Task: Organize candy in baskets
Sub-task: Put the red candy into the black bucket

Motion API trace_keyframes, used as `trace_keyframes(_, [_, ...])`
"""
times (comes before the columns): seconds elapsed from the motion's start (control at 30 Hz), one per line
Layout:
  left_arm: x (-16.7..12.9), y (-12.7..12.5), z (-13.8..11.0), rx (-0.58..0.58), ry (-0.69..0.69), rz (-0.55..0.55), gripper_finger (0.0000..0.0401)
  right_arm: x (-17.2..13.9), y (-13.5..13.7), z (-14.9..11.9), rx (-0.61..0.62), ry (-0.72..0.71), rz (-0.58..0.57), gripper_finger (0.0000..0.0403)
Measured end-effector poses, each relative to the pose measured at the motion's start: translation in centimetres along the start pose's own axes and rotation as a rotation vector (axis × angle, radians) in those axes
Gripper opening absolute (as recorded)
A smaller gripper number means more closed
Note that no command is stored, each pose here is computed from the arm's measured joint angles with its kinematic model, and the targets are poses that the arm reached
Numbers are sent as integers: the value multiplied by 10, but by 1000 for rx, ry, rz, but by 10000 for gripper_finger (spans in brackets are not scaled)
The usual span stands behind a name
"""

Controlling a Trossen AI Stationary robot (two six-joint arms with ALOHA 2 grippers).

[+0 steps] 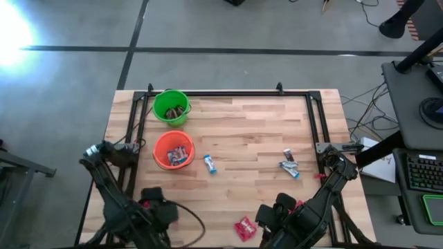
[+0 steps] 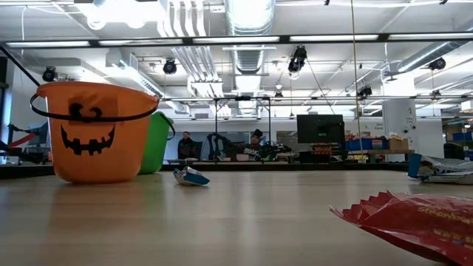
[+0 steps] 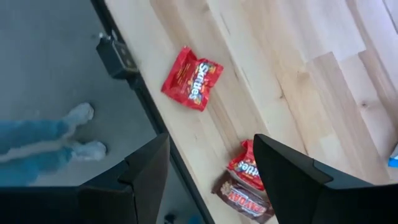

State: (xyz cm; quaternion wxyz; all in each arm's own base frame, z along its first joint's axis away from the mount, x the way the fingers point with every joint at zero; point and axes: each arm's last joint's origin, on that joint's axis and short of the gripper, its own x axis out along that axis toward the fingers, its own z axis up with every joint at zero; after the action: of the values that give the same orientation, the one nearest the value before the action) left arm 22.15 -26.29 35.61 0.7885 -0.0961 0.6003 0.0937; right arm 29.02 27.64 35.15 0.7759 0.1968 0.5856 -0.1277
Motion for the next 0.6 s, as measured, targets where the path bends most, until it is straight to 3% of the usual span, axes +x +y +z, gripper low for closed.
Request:
trace_keyframes(0.33, [8,37,-52,-162,70,91,13,1,-2,6,97,-15,-7,224])
trace_keyframes(0.47, [1,46,-63,-231,65,79,18,1,-3,8,109,-15,-8,224])
trace_keyframes(0.6, [-5,48,-65,-245,106,37,47,2,-4,10,122,-16,-10,224])
